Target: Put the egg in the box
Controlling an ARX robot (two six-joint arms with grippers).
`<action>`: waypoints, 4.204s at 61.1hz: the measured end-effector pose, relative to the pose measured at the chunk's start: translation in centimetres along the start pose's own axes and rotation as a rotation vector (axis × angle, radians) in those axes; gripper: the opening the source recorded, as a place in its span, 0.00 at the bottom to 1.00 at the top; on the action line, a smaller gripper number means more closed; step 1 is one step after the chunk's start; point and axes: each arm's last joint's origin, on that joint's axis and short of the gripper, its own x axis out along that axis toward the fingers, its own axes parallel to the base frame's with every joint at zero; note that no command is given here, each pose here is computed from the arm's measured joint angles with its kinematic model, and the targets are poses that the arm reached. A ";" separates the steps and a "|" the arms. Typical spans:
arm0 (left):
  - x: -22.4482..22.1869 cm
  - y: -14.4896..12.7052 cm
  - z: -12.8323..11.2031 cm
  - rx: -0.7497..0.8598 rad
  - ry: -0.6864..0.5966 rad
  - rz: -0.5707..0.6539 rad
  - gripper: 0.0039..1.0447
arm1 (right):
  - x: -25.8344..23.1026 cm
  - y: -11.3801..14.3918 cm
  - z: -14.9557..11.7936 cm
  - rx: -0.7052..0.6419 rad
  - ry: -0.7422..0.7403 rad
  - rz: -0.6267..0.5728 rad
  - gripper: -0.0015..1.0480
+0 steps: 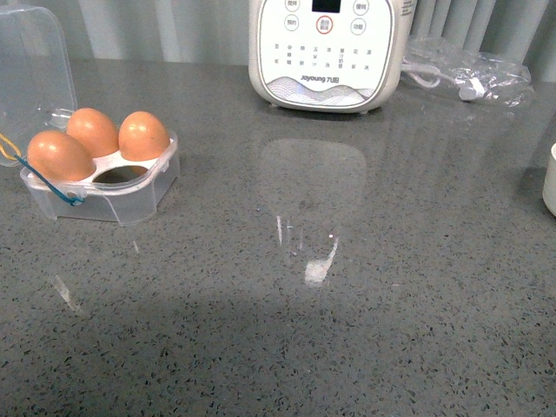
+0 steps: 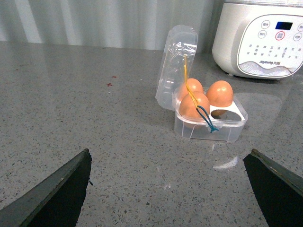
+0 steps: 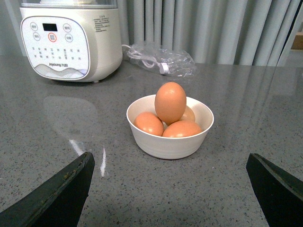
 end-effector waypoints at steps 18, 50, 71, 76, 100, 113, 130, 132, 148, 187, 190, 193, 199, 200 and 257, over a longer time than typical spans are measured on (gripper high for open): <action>0.0 0.0 0.0 0.000 0.000 0.000 0.94 | 0.0 0.0 0.0 0.000 0.000 0.000 0.93; 0.0 0.0 0.0 0.000 0.000 0.000 0.94 | 0.0 0.0 0.0 0.000 0.000 0.000 0.93; 0.0 0.0 0.0 0.000 0.000 0.000 0.94 | 0.4 -0.2 0.4 0.066 0.193 -0.108 0.93; 0.0 0.0 0.0 0.000 0.000 0.000 0.94 | 0.8 -0.5 1.6 0.076 0.165 -0.094 0.93; 0.0 0.0 0.0 0.000 0.000 0.000 0.94 | 9.5 -3.1 8.1 0.056 0.175 -0.067 0.93; 0.0 0.0 0.0 0.000 0.000 0.000 0.94 | 13.7 -3.4 9.1 0.060 0.278 -0.036 0.93; 0.0 0.0 0.0 0.000 0.000 0.000 0.94 | 16.8 -2.8 9.0 0.053 0.412 0.060 0.93; 0.0 0.0 0.0 0.000 0.000 0.000 0.94 | 17.1 -2.8 8.8 0.051 0.426 0.063 0.93; 0.0 0.0 0.0 0.000 0.000 0.000 0.94 | 18.0 -3.1 7.3 0.041 0.499 0.082 0.93; 0.0 0.0 0.0 0.000 0.000 0.000 0.94 | 18.6 -3.5 5.1 0.033 0.555 0.121 0.93; 0.0 0.0 0.0 0.000 0.000 0.000 0.94 | 18.6 -3.4 5.0 0.034 0.556 0.123 0.89; 0.0 0.0 0.0 0.000 0.000 0.000 0.94 | 18.5 -3.4 4.9 0.031 0.558 0.124 0.82; 0.0 0.0 0.0 0.000 0.000 0.000 0.94 | 18.5 -3.6 4.7 0.030 0.560 0.124 0.67; 0.0 0.0 0.0 0.000 0.000 0.000 0.94 | 18.5 -3.6 4.7 0.030 0.560 0.124 0.65; 0.0 0.0 0.0 0.000 0.000 0.000 0.94 | 20.9 1.7 11.9 -0.053 0.331 0.325 0.41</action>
